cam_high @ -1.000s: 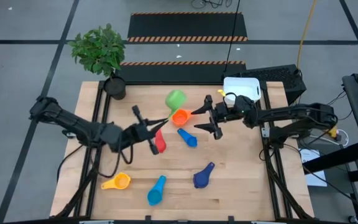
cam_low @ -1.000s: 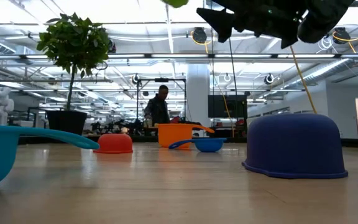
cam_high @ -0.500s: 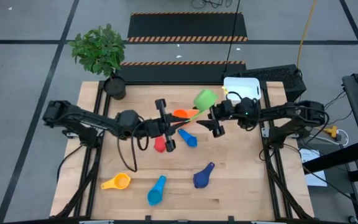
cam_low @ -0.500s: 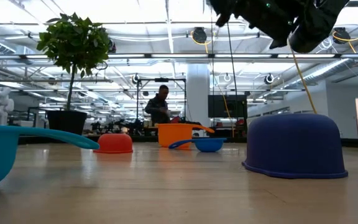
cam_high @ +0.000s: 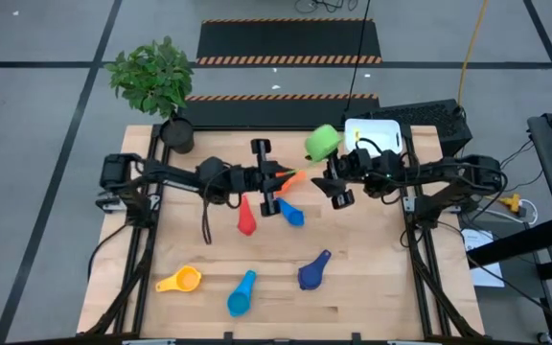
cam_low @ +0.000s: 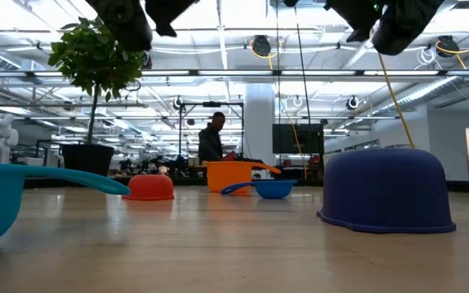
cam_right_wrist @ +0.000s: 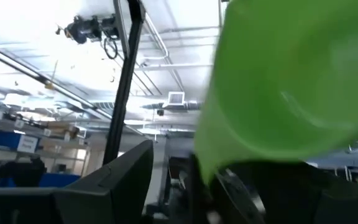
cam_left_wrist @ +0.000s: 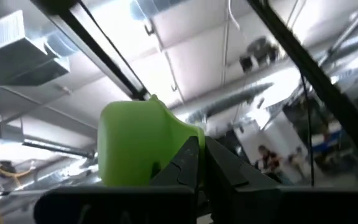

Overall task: Nest measuring cups in basket
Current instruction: Stack the green measuring cup into the orange measuring cup

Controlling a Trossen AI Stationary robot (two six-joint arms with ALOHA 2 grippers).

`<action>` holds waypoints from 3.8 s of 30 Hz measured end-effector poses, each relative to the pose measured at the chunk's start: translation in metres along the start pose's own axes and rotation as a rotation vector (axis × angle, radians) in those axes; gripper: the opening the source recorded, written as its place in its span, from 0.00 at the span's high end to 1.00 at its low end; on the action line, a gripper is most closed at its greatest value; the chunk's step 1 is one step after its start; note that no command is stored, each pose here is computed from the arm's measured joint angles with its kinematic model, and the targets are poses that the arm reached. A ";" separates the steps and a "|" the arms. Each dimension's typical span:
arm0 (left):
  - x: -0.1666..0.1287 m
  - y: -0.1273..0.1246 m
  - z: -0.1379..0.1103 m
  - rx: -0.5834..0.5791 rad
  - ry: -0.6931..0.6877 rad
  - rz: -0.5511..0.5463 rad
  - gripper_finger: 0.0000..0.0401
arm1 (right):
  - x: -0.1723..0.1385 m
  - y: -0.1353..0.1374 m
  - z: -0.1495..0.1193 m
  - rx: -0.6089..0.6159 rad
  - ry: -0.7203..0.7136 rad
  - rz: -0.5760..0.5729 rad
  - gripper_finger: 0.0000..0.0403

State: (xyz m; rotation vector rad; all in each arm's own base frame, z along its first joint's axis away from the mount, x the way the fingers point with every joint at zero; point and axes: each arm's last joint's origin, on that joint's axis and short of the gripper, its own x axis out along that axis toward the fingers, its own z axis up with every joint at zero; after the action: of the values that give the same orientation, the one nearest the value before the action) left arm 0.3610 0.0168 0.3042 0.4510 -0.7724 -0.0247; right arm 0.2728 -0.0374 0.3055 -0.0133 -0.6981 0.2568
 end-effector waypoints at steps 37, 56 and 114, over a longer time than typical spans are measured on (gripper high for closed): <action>0.005 -0.012 0.008 -0.096 0.478 0.051 0.36 | 0.003 0.008 0.021 0.063 0.288 -0.010 1.00; -0.029 -0.005 0.043 -0.289 1.057 0.076 0.46 | -0.062 0.033 -0.027 0.312 1.040 -0.238 1.00; 0.054 0.029 -0.009 -0.647 1.245 -0.181 0.41 | -0.086 0.060 -0.070 0.389 1.130 -0.348 1.00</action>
State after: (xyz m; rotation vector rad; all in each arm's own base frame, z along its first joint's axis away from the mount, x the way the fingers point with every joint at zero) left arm 0.4017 0.0365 0.3465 -0.1305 0.5127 -0.1421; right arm 0.2401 0.0054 0.1910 0.3118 0.4820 0.0175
